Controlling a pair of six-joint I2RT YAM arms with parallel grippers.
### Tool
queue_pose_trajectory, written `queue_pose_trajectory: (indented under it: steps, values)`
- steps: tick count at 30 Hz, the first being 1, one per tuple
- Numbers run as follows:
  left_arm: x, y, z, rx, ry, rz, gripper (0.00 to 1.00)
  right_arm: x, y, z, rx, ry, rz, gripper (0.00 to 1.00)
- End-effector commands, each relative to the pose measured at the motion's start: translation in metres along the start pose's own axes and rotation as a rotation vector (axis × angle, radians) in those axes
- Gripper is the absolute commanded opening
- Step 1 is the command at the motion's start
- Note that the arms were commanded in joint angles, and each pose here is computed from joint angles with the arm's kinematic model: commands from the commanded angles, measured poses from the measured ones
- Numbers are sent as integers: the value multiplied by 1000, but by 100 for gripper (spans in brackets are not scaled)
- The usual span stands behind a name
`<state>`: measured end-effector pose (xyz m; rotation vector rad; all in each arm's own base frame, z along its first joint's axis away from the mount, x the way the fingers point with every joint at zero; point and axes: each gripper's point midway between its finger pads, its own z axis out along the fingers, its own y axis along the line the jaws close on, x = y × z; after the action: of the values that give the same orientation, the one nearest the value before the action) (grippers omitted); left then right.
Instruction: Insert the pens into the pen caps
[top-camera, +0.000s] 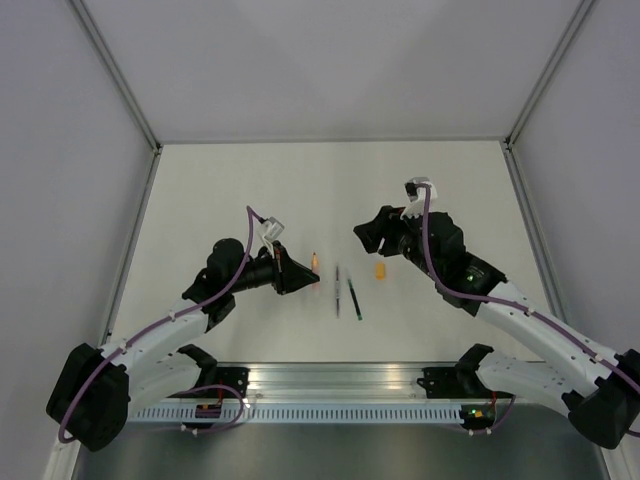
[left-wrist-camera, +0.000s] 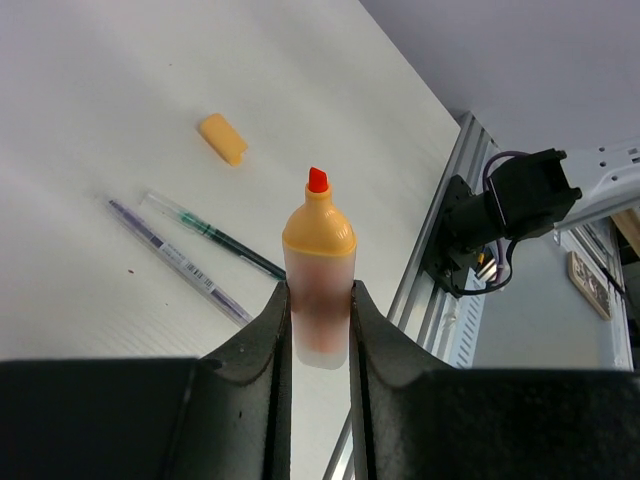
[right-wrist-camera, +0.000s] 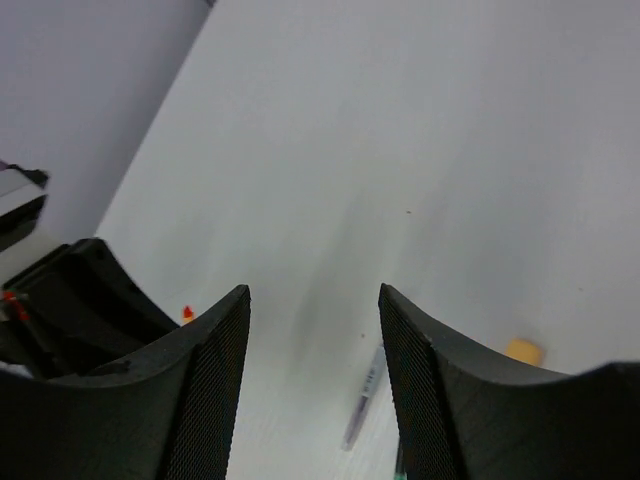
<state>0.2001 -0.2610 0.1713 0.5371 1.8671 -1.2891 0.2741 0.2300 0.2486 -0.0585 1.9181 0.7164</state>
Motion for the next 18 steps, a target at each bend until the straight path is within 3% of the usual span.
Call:
queue_pose_trajectory:
  steps: [1, 12, 18]
  values:
    - [-8, -14, -1, 60, -29, 30, 2, -6, 56, -2, -258, 37, -14, 63]
    - [-6, -12, 0, 54, -26, 24, 2, 15, 100, 5, -287, 37, -31, 59]
    - [-7, -11, 0, 47, -28, 24, 2, 42, 95, 8, -154, 67, -75, 53]
